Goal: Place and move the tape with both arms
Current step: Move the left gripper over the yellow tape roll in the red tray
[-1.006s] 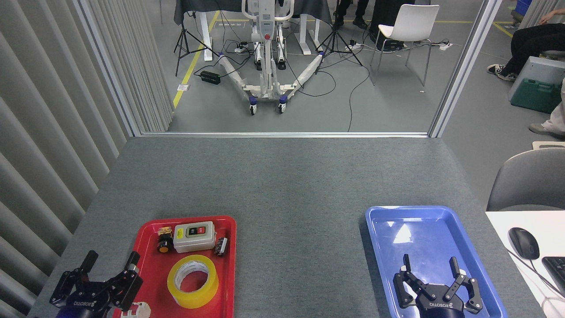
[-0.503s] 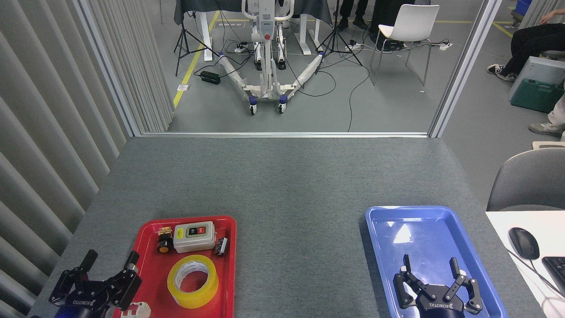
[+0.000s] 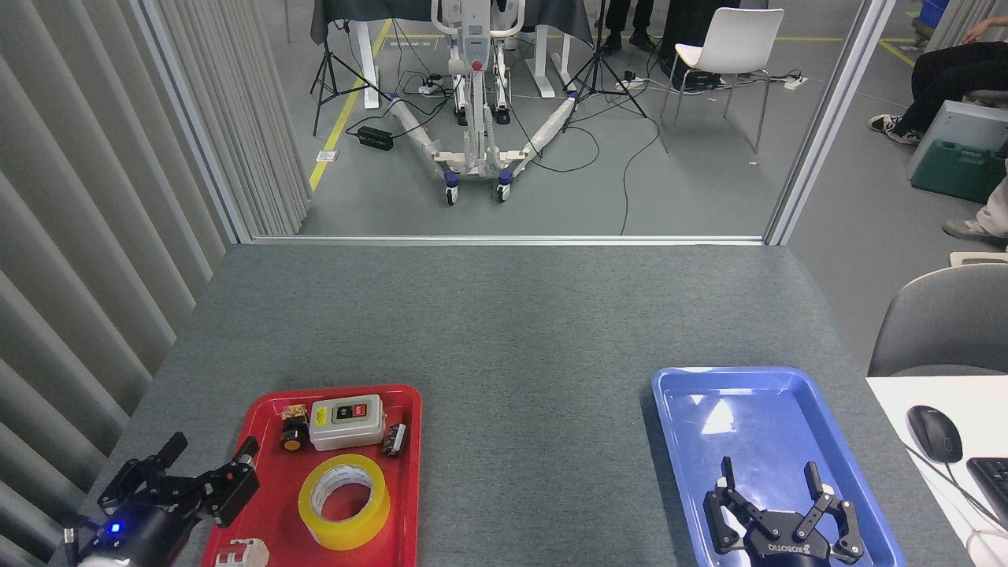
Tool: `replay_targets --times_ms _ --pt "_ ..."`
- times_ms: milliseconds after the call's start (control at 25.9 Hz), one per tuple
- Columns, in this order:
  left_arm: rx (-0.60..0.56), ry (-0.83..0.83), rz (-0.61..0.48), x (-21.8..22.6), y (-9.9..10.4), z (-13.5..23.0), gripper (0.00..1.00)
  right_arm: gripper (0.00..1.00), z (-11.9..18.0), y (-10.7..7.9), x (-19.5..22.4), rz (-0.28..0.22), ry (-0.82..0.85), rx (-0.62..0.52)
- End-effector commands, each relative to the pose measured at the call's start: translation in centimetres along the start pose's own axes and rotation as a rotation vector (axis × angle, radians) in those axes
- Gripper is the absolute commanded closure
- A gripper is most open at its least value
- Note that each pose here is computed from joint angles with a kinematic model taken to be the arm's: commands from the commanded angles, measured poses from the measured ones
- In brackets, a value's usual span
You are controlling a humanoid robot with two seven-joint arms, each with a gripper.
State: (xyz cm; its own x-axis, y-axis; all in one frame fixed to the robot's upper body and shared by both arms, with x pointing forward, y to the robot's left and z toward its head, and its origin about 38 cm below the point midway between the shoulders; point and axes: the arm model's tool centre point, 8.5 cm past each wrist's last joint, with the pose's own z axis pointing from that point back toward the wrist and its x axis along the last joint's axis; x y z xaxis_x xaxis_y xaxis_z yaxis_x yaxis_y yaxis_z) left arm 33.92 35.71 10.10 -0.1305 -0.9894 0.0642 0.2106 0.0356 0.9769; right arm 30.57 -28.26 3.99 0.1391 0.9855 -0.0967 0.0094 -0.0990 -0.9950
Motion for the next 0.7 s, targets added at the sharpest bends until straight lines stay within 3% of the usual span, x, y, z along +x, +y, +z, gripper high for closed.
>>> replay_targets --times_ms 0,116,232,387,541,657 --pt "-0.22 -0.028 0.007 -0.5 2.5 -1.8 0.0 0.0 0.0 0.0 -0.2 0.003 0.004 0.0" --pt "-0.25 -0.078 0.077 0.0 3.4 -2.1 0.01 0.0 0.0 -0.1 -0.3 0.002 0.007 -0.003" --pt "-0.39 -0.077 0.129 0.6 1.9 -1.9 0.0 0.0 0.0 0.0 -0.3 0.003 0.007 -0.001" --pt "-0.495 -0.131 0.118 0.6 2.2 -2.0 0.0 0.0 0.0 0.0 -0.4 0.005 0.007 0.0" --pt "-0.54 -0.162 0.111 1.6 0.8 -2.6 0.0 0.0 0.0 0.0 -0.2 0.002 0.006 0.001" --pt "-0.543 -0.186 0.077 2.3 1.3 -3.4 0.01 0.0 0.0 0.0 -0.3 0.003 0.005 0.0"
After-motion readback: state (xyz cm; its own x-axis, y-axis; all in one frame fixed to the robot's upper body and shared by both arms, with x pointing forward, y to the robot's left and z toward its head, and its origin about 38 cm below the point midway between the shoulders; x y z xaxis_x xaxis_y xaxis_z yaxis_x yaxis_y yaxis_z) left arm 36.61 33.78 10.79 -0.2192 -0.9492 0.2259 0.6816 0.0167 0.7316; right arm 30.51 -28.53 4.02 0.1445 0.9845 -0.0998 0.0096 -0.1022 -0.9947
